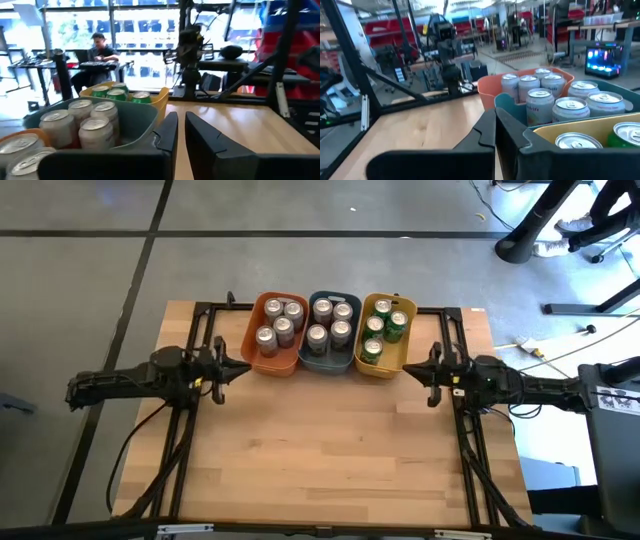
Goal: Sort soda cans
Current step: Return to Home Position
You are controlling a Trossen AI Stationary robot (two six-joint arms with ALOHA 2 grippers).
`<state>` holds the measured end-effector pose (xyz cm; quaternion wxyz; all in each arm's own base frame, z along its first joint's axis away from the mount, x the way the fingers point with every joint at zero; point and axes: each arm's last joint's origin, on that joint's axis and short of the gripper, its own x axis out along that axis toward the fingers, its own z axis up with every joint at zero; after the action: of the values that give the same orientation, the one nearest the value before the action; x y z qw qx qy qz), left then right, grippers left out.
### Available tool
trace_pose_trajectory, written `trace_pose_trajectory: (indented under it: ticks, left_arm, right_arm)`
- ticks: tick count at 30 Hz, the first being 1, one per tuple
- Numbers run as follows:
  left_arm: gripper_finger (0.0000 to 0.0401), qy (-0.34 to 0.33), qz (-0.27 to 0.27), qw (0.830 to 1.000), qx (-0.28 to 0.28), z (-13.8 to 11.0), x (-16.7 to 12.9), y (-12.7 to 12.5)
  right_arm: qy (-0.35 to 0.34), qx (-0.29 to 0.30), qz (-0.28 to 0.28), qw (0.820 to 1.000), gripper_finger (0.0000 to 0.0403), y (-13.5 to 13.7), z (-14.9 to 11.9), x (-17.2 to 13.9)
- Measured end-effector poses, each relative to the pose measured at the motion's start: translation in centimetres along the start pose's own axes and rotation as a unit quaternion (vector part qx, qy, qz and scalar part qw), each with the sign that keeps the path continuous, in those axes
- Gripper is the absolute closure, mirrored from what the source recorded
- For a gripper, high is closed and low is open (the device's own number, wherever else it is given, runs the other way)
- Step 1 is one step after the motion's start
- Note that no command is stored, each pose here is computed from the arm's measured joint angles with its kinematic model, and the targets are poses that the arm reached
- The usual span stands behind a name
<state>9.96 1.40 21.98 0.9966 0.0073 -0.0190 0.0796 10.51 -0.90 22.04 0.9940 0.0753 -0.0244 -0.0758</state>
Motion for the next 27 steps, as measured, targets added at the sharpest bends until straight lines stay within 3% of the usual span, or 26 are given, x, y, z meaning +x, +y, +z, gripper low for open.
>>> trace_pose_trajectory:
  ticks: [12, 27]
  left_arm:
    - [0.0372, -0.041, -0.008, 0.999, -0.027, -2.3, -0.8, 0.0]
    - [0.0372, 0.007, 0.001, 0.999, -0.052, -5.1, -0.5, 0.0]
  right_arm:
    - [-0.016, 0.005, -0.007, 1.000, 0.0400, -0.9, -4.7, -1.0]
    - [-0.010, 0.017, -0.015, 1.000, 0.0400, -0.9, -4.8, -1.0]
